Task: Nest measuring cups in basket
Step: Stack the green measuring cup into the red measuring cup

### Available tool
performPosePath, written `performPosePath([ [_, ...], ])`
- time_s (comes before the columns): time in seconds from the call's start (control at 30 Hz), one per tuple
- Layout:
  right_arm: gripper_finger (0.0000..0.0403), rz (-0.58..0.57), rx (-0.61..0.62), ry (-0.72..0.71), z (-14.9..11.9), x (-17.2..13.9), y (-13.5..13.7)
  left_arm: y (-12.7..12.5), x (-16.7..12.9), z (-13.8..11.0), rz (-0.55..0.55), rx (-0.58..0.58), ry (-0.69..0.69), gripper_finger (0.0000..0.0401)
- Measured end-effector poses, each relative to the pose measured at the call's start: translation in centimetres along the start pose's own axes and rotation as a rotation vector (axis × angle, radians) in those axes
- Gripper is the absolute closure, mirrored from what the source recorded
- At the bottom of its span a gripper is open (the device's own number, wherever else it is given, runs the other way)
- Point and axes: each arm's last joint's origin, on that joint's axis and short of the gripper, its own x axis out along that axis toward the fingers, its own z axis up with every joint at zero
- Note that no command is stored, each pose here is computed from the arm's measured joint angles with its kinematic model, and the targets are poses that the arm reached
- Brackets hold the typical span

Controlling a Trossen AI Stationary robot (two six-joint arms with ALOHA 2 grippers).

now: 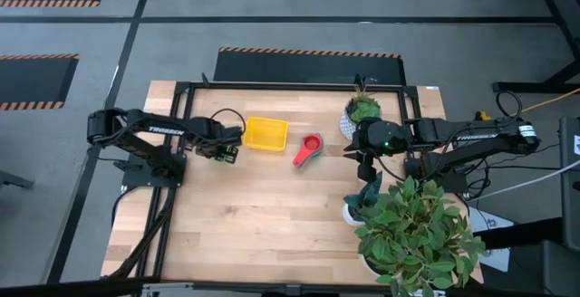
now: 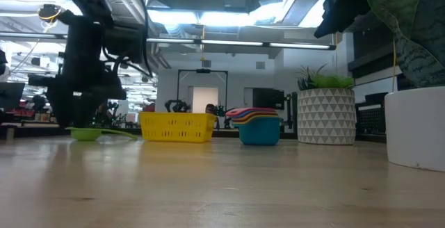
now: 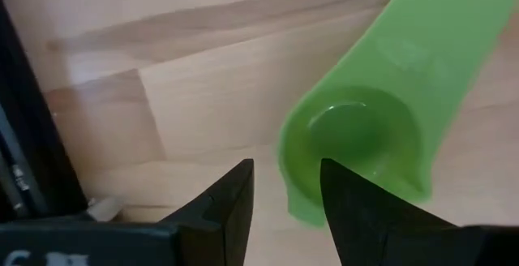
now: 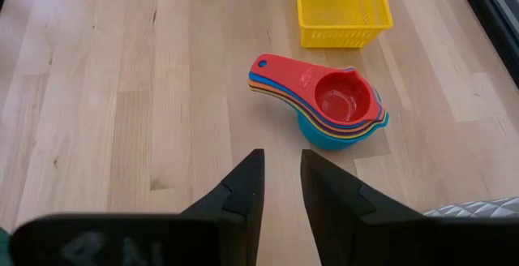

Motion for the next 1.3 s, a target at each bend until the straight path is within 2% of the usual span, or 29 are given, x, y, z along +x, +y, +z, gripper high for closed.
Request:
performPosePath([
  [0.2, 0.0315, 0.0, 0.0, 0.0, 0.0, 0.0, 0.0, -0.1, 1.2, -0.2, -0.079, -0.031, -0.02, 0.0265],
  [0.37, 0.0315, 0.0, 0.0, 0.0, 0.0, 0.0, 0.0, -0.1, 1.2, -0.2, -0.075, -0.029, -0.022, 0.0272],
  [0.8, 0.0315, 0.0, 0.0, 0.0, 0.0, 0.0, 0.0, 0.5, 1.2, -0.4, -0.01, -0.01, -0.02, 0.038],
  [0.97, 0.0315, 0.0, 0.001, 0.0, 0.0, 0.0, 0.0, 1.0, 1.2, -0.7, 0.048, 0.019, 0.013, 0.0392],
  [1.1, 0.0315, 0.0, 0.001, 0.0, 0.0, 0.0, 0.0, 1.7, 1.1, -1.1, 0.103, 0.07, 0.076, 0.0385],
  [1.17, 0.0315, 0.0, 0.001, 0.0, 0.0, 0.0, 0.0, 1.9, 1.1, -1.4, 0.114, 0.138, 0.12, 0.0386],
  [1.3, 0.0315, 0.0, 0.001, 0.0, 0.0, 0.0, 0.0, 1.4, 0.9, -2.3, 0.034, 0.321, 0.25, 0.0388],
])
